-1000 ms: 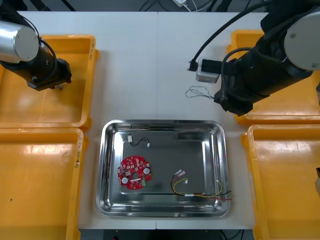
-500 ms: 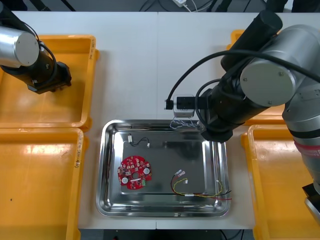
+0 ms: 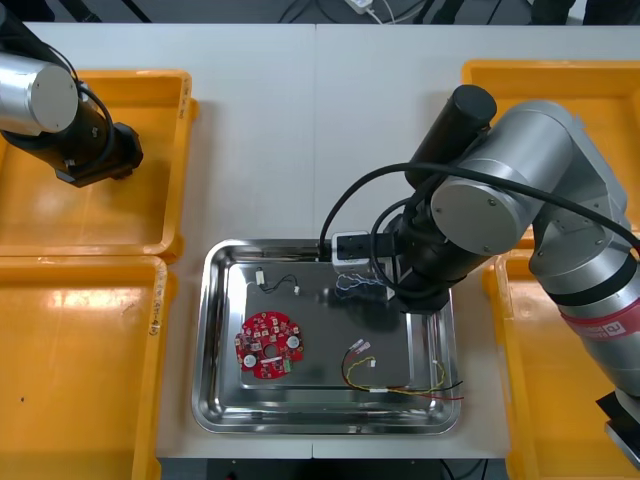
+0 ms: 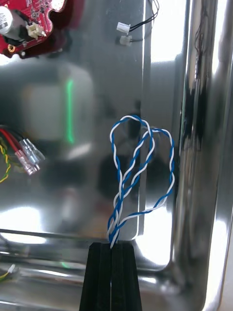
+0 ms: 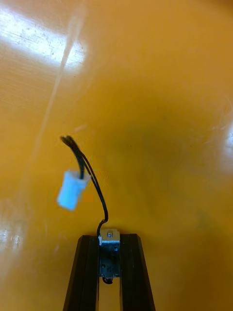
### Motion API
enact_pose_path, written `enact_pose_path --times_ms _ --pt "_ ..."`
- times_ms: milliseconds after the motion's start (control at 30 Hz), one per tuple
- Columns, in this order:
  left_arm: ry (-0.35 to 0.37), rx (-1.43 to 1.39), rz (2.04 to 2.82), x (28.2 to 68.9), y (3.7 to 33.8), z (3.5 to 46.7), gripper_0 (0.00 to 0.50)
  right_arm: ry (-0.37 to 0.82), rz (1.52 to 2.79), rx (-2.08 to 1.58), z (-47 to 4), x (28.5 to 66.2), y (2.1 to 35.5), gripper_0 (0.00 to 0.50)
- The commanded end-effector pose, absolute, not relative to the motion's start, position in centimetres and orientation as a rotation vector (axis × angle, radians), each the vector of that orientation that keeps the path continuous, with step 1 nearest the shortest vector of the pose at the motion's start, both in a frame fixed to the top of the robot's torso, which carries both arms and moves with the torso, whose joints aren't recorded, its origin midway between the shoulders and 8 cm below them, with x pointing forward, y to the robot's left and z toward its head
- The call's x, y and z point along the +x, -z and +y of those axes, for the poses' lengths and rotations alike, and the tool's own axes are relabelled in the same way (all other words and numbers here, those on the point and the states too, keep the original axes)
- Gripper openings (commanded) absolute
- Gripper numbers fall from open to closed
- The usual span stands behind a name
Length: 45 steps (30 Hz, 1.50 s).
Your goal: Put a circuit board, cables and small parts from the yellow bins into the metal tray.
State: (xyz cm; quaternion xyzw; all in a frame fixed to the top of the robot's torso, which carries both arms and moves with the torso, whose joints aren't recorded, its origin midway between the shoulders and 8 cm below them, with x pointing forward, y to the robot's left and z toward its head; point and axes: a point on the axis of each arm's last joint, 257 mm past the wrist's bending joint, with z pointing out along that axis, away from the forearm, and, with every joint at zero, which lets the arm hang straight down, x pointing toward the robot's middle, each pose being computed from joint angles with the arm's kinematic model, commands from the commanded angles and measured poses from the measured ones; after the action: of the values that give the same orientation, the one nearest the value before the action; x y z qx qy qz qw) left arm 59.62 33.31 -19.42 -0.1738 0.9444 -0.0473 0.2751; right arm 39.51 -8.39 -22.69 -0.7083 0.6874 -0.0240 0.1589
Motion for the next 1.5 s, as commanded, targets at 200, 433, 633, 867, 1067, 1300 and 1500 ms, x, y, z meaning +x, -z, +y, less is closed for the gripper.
enact_pose_path --times_ms 200,433,633,867,1067,1300,1500 --pt "0.047 -0.31 2.564 59.2 19.3 33.8 0.0 0.165 1.974 -1.954 -6.6 41.4 24.2 0.0" --pt "0.011 -0.297 2.587 58.1 17.9 34.3 0.0 0.191 1.979 -1.957 -6.5 41.3 24.8 0.0" --pt "-0.025 -0.286 2.604 57.1 16.4 34.7 0.0 0.168 1.981 -1.971 -6.4 40.7 25.5 0.0" --pt "-0.073 -0.262 2.619 55.7 14.4 34.7 0.0 0.172 1.99 -1.962 -6.6 40.8 25.7 0.231" --pt "-0.112 -0.231 2.627 54.5 13.0 34.1 0.0 0.175 1.989 -1.953 -6.5 40.9 25.6 0.5" --pt "-0.123 -0.195 2.626 53.2 11.3 33.1 0.0 0.18 1.997 -1.936 -6.8 41.2 25.2 0.5" --pt "-0.124 -0.176 2.624 52.4 10.3 32.3 0.0 0.182 2.011 -1.921 -7.6 40.9 23.8 0.5"
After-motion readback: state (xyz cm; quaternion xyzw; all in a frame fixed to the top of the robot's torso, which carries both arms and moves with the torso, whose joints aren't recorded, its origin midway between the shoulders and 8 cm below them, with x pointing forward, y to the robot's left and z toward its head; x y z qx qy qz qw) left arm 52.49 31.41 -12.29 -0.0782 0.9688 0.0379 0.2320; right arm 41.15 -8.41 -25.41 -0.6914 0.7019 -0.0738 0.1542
